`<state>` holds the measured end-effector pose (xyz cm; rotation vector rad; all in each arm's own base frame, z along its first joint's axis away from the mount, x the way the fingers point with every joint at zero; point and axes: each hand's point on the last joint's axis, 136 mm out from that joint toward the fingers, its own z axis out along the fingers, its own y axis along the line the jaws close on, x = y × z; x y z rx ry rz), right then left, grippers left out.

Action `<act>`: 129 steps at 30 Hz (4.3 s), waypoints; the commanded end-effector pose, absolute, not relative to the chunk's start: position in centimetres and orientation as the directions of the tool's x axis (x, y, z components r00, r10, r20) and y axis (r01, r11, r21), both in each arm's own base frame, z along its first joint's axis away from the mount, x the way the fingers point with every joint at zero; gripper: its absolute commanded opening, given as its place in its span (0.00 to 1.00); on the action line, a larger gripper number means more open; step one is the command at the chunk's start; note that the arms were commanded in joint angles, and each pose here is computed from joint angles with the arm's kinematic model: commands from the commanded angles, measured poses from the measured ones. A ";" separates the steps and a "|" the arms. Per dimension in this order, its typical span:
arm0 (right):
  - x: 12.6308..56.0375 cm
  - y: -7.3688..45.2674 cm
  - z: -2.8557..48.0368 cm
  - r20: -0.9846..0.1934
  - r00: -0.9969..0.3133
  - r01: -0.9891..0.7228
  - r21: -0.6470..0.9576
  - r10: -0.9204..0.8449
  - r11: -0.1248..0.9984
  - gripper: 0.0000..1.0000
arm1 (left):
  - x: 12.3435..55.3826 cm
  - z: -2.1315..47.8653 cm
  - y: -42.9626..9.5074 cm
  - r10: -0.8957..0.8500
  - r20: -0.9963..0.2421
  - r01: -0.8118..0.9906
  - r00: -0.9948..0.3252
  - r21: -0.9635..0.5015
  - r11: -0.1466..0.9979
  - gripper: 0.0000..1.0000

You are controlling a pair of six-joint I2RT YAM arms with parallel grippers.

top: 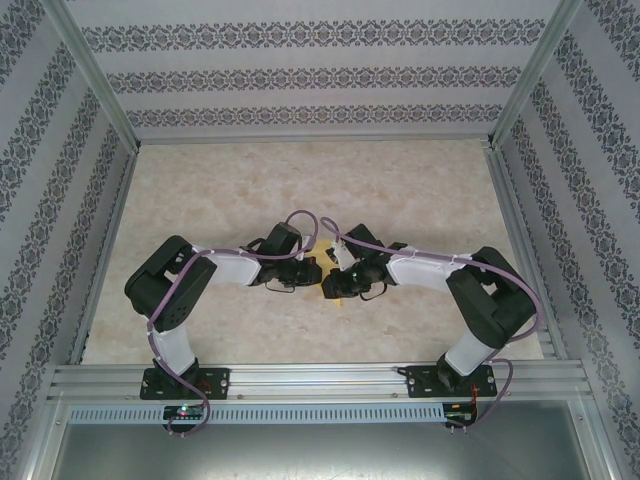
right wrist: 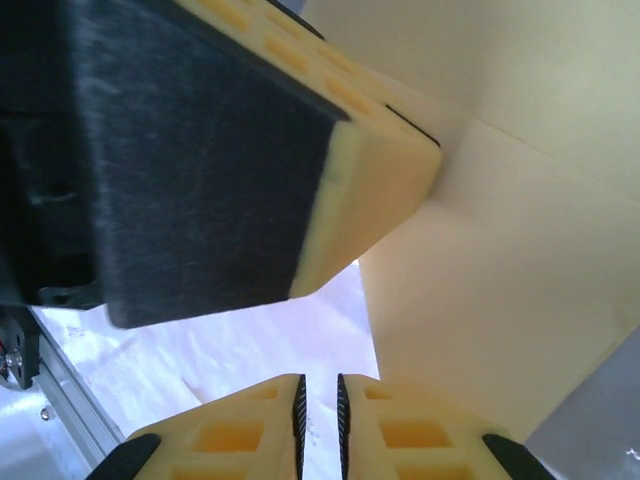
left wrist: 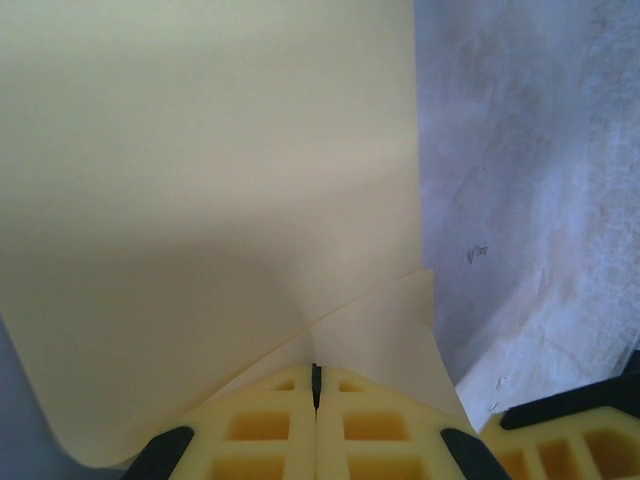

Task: Fold a paper plane with a square sheet of paper (fold left side to right side)
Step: Third fold the triangle at the center of the table.

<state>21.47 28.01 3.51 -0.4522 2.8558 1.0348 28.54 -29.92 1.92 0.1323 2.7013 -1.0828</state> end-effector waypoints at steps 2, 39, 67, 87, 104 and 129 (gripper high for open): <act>21.3 28.2 3.4 -0.156 -0.947 -0.317 0.599 -0.281 0.735 0.17 | 26.9 -0.8 -28.1 0.024 -0.192 0.135 -0.981 -0.592 0.794 0.08; 17.5 24.7 0.4 -0.002 -0.964 -0.227 0.532 -0.267 0.816 0.13 | 27.0 -0.9 -27.7 0.040 -0.195 0.145 -0.980 -0.558 0.817 0.06; 21.3 25.0 1.6 -0.062 -0.991 -0.135 0.532 -0.121 0.836 0.00 | 27.5 0.1 -28.5 0.035 -0.205 0.152 -0.978 -0.587 0.795 0.06; 19.4 21.4 -2.3 0.058 -0.991 -0.088 0.365 -0.117 0.927 0.00 | 25.5 5.6 -30.0 0.085 -0.329 0.280 -0.940 -0.608 0.743 0.10; 19.4 21.4 -2.2 0.058 -0.991 -0.095 0.362 -0.124 0.927 0.00 | 25.1 4.0 -32.6 0.099 -0.302 0.280 -0.948 -0.646 0.710 0.07; 19.0 20.1 -2.5 0.085 -0.988 -0.098 0.306 -0.129 0.947 0.00 | 27.0 -0.2 -26.6 0.070 -0.338 0.214 -0.939 -0.410 0.887 0.02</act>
